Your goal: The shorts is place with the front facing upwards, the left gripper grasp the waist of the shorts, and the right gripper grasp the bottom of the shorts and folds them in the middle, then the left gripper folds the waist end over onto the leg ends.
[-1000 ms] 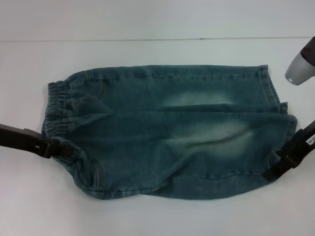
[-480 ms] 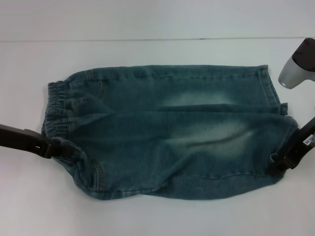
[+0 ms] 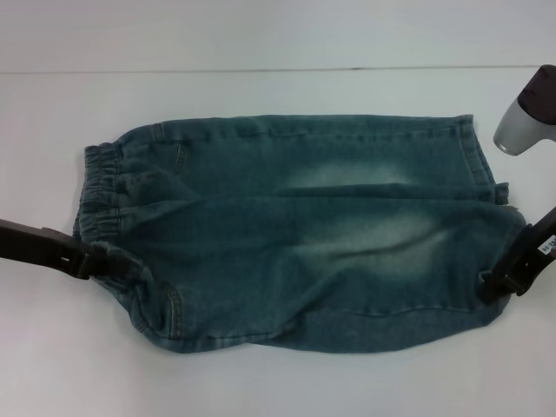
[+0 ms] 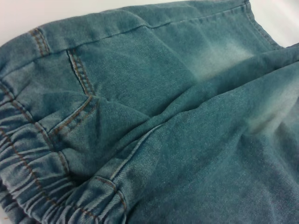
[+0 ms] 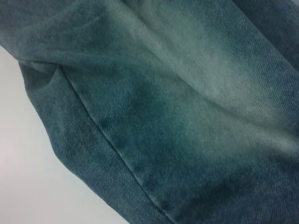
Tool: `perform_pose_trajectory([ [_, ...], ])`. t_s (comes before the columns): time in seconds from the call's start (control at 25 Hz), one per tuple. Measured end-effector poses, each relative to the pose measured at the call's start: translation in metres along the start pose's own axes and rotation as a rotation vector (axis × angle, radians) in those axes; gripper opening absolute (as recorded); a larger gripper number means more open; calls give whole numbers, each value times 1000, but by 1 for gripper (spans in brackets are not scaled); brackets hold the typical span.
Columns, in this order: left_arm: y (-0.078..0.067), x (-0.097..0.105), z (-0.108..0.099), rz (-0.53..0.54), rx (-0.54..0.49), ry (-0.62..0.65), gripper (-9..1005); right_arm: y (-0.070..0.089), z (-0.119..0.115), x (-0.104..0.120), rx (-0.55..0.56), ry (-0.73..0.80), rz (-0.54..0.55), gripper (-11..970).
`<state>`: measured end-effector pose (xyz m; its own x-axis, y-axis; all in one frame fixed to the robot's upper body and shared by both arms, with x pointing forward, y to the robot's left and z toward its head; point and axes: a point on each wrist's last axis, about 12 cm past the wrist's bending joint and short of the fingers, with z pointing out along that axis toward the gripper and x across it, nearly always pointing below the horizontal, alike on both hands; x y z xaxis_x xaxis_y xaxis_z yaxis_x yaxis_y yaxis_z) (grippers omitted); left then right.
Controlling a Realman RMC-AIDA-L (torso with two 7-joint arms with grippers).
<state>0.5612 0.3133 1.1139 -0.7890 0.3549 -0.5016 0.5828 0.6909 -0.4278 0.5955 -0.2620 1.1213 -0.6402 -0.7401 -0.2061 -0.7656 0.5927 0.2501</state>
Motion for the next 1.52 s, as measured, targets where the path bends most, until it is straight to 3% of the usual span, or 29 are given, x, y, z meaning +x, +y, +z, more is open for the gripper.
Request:
perform_pose_trajectory([
  [0.08, 0, 0, -1, 1, 6, 3, 43, 0, -1, 2, -2, 2, -2, 43],
  [0.68, -4, -2, -15, 25, 62, 65, 43, -1, -27, 30, -128, 27, -38, 43],
  [0.96, -3, -3, -16, 29, 55, 84, 43, -3, -53, 38, -145, 7, -40, 44],
  [1.52, -6, -4, -19, 32, 73, 128, 43, 0, -60, 40, -158, 50, -78, 43],
])
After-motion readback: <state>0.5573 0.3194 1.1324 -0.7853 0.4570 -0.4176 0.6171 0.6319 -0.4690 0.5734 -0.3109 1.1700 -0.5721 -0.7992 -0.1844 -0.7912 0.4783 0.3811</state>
